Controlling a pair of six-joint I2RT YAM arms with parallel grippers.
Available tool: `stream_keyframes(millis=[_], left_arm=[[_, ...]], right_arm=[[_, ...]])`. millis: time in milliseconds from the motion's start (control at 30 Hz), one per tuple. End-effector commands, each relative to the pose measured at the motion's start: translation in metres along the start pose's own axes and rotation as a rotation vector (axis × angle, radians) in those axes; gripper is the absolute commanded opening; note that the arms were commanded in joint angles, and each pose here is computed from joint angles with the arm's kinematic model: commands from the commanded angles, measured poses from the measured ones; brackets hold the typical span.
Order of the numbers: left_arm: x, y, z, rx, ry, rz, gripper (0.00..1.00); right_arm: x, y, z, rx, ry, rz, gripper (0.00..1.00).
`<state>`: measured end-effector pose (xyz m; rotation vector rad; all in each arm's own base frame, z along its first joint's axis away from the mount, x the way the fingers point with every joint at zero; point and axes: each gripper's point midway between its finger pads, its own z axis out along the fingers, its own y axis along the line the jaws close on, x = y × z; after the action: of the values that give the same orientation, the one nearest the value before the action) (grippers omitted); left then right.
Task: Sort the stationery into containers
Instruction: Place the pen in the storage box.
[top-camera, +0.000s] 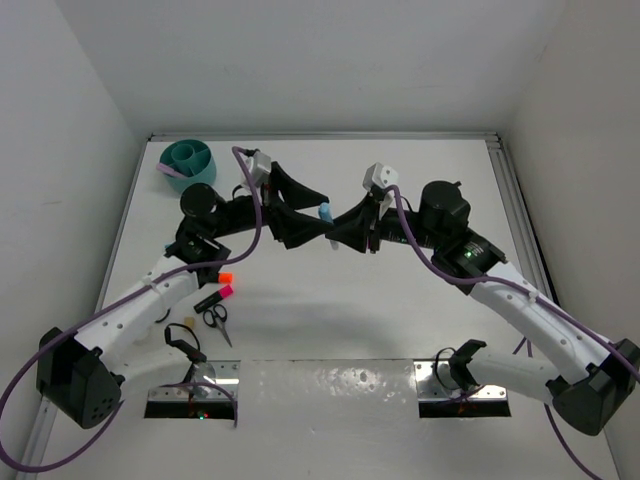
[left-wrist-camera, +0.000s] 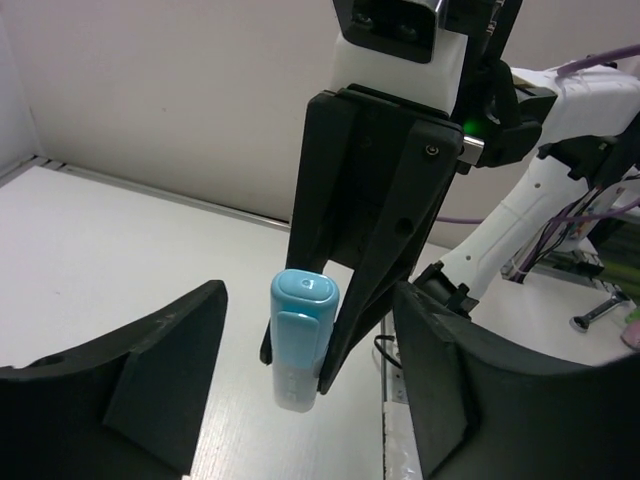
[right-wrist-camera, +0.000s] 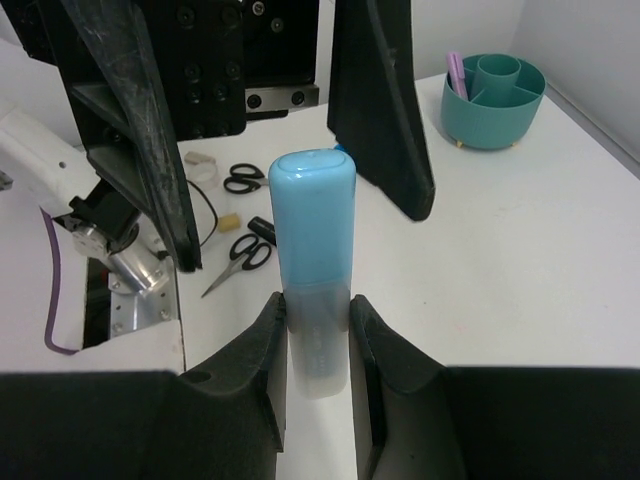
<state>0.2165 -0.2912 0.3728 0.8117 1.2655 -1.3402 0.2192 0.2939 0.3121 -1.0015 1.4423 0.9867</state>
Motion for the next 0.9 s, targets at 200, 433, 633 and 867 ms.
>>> stream_keyframes(millis=[200, 433, 633, 867], left_arm=[[0.001, -0.004, 0.007, 0.002, -0.03, 0.015, 0.4], [-0.002, -0.004, 0.007, -0.002, -0.048, 0.021, 0.05], [-0.001, -0.006, 0.005, 0.006, -0.048, 0.048, 0.0], [-0.005, 0.019, -0.009, -0.078, -0.02, 0.132, 0.0]], right_arm=[[-0.04, 0.002, 0.004, -0.014, -0.103, -0.061, 0.0], [-0.037, 0.003, 0.007, -0.028, -0.094, -0.051, 0.0], [-0.033, 0.003, 0.008, -0.029, -0.084, -0.038, 0.01], [-0.014, -0.01, 0.007, 0.045, -0.019, -0.022, 0.99]])
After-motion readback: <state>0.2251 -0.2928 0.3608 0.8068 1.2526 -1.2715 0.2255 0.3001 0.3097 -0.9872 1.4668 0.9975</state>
